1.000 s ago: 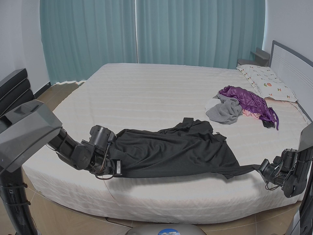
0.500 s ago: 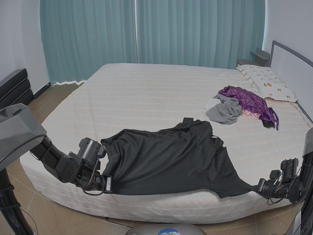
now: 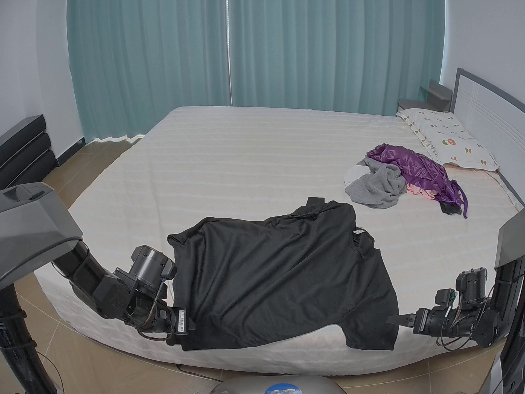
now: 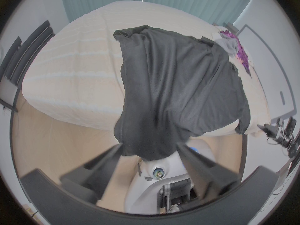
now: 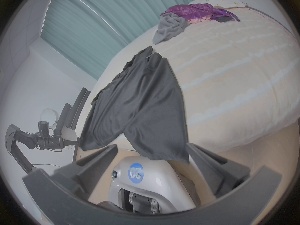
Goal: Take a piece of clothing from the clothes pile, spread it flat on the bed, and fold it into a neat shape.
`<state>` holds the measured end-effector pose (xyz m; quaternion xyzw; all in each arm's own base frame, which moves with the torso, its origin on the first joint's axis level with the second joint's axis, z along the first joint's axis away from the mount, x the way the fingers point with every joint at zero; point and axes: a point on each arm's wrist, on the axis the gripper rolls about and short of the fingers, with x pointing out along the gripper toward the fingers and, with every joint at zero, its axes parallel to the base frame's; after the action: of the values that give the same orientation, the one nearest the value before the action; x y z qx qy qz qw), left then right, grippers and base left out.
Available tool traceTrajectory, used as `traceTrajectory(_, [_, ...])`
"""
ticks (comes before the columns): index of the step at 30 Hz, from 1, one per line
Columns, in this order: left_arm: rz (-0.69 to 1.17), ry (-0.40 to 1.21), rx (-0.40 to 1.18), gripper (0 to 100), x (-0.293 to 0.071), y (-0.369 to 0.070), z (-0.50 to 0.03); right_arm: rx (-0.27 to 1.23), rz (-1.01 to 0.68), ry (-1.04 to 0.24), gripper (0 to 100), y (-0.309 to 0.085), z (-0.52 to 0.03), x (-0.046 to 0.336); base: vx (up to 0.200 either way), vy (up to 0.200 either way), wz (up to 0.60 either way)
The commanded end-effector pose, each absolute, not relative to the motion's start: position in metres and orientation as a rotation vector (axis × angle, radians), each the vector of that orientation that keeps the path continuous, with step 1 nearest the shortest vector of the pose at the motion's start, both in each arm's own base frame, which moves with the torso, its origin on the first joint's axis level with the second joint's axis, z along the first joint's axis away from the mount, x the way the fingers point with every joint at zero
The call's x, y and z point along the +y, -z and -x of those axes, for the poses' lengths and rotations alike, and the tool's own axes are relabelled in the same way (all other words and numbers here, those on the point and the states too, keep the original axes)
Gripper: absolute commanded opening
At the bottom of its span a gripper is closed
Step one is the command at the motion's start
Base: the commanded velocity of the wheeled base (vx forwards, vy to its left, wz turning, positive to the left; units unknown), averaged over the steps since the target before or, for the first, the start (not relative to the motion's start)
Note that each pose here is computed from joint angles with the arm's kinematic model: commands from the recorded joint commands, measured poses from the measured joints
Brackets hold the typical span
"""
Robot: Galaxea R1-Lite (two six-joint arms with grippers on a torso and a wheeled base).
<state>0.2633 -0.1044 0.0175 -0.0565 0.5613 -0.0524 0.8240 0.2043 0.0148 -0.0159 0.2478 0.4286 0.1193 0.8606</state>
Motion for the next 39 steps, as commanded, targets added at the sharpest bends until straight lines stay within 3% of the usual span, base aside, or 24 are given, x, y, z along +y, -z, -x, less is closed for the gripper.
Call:
traceTrajectory(1, [0.201, 0.114, 1.16, 100, -0.107, -0.019, -0.268, 0.848, -0.525, -0.262, 100, 0.021, -0.221, 0.016, 0.0, 0.0, 0.0])
traceTrajectory(8, [0.291, 0.09, 1.085, 100, -0.098, -0.025, -0.278, 0.783, -0.564, -0.238, 100, 0.034, -0.26, 0.013, 0.0, 0.0, 0.0])
traceTrajectory(13, [0.381, 0.06, 1.017, 100, -0.096, -0.027, -0.286, 0.768, -0.54, -0.148, 100, 0.057, -0.292, 0.012, 0.0, 0.0, 0.0])
traceTrajectory(21, [0.486, 0.02, 0.971, 100, -0.093, -0.02, -0.296, 0.761, -0.525, -0.116, 100, 0.07, -0.307, 0.014, 0.0, 0.0, 0.0])
traceTrajectory(22, [0.497, 0.013, 0.962, 100, -0.091, -0.02, -0.298, 0.765, -0.524, -0.114, 0, 0.071, -0.307, 0.014, 0.0, 0.0, 0.0])
traceTrajectory(30, [0.516, 0.003, 0.95, 100, -0.089, -0.02, -0.3, 0.781, -0.523, -0.102, 0, 0.07, -0.3, 0.013, 0.0, 0.0, 0.0])
traceTrajectory(39, [0.513, -0.006, 0.963, 100, -0.089, -0.015, -0.301, 0.779, -0.559, -0.025, 0, 0.053, -0.276, -0.014, 0.0, 0.0, 0.0])
